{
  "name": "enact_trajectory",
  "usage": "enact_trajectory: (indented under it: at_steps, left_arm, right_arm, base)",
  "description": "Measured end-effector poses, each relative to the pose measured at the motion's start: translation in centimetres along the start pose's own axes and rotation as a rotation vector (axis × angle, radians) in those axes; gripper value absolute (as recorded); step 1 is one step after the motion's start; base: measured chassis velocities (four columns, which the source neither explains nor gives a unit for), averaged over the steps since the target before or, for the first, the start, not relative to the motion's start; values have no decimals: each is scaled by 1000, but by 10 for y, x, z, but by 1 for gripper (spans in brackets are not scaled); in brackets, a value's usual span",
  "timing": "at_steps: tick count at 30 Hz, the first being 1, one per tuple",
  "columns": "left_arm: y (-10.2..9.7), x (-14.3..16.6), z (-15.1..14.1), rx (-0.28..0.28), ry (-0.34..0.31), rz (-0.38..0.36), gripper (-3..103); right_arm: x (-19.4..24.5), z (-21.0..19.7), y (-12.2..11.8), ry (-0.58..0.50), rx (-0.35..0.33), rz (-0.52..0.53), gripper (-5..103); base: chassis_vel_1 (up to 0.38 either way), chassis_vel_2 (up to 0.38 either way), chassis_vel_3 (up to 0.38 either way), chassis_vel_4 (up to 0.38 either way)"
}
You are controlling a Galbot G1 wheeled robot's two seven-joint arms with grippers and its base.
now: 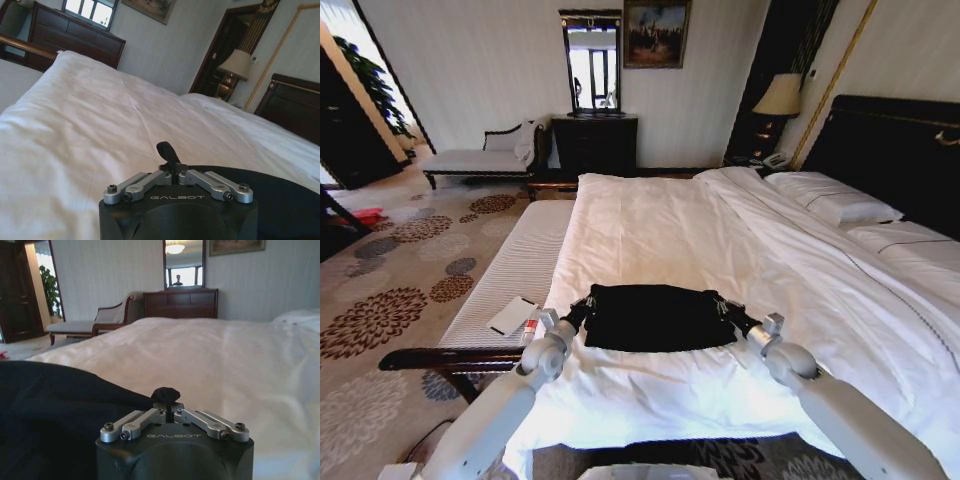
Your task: Fold the clothes on the bed.
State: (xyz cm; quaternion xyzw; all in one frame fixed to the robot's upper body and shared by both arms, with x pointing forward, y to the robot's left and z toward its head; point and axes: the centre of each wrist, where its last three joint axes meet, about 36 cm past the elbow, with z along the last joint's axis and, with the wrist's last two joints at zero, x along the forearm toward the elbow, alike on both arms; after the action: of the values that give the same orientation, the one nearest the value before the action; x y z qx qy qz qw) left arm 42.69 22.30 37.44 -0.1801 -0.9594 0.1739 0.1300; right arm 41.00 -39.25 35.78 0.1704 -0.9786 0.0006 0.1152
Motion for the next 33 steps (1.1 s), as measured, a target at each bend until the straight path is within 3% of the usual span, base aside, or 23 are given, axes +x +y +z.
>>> enact_trajectory:
  at_steps: [11,29,33]
  left_arm:
    - [2,17,16,-31,31,-11,1]
    - [10,36,-2,-80,27,3,1]
    - [17,36,12,-83,53,-17,1]
  right_arm:
    - [16,21,1,38,-6,12,2]
    - [31,10,12,34,1,-15,2]
    - [35,28,13,63,6,-8,2]
  base:
    - [0,0,0,0]
    - [0,0,0,0]
    - [0,0,0,0]
